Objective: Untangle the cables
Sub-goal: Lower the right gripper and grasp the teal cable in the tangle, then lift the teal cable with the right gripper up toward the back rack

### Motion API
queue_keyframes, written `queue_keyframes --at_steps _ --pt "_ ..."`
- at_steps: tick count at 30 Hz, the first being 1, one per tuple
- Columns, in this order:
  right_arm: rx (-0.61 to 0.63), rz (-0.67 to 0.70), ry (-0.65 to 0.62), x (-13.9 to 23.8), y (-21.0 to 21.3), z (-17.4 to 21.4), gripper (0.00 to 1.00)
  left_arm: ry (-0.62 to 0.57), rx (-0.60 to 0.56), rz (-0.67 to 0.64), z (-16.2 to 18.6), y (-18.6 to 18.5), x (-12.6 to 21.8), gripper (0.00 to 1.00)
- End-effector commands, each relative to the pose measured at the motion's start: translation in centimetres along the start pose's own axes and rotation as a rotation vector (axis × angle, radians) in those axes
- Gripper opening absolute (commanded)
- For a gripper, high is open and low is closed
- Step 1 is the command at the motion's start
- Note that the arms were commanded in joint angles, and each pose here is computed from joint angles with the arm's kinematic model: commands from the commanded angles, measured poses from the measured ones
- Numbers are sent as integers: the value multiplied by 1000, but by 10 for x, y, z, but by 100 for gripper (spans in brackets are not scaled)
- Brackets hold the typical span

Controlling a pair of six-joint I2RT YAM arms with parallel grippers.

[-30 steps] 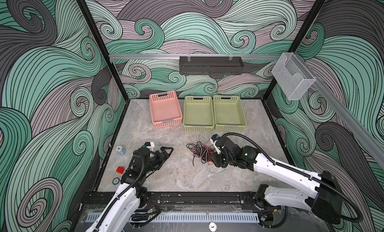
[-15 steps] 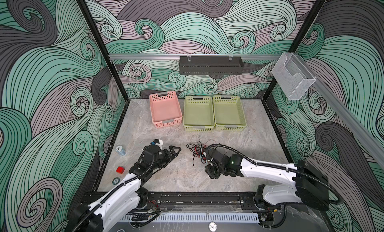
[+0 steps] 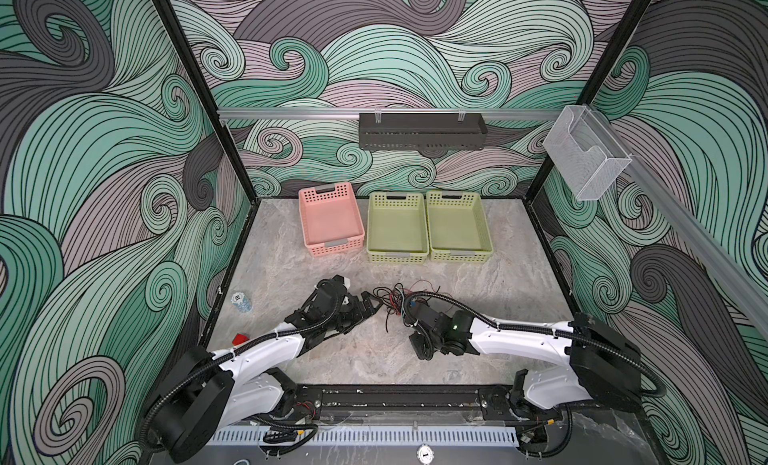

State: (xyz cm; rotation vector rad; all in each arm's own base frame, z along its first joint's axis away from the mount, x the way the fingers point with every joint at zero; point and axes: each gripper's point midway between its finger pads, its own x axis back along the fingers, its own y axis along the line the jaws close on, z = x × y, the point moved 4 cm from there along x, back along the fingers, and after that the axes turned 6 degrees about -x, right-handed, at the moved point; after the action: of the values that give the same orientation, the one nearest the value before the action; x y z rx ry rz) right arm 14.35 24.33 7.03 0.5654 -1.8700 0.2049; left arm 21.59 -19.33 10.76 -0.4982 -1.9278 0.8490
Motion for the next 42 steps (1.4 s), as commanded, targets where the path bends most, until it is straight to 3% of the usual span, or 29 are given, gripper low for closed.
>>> queue_keyframes --at_steps 1,8,14,21,27,42 --pt "4 34 -67 24 -7 -7 0 -74 -58 -8 -15 -12 9 98" --pt "36 38 -262 92 -14 -35 0 -154 -76 -43 -22 -12 29 98" --pt "82 114 -345 134 -20 -68 0 -175 -69 -41 -24 -13 36 98" --pt "20 154 -426 154 -38 -120 0 -117 -25 -30 -18 -19 27 97" --pt "25 181 -482 171 -41 -156 0 -57 -58 -19 -5 -33 13 97" --pt "54 112 -598 239 -30 -183 0 -118 -96 -44 -7 -32 27 97"
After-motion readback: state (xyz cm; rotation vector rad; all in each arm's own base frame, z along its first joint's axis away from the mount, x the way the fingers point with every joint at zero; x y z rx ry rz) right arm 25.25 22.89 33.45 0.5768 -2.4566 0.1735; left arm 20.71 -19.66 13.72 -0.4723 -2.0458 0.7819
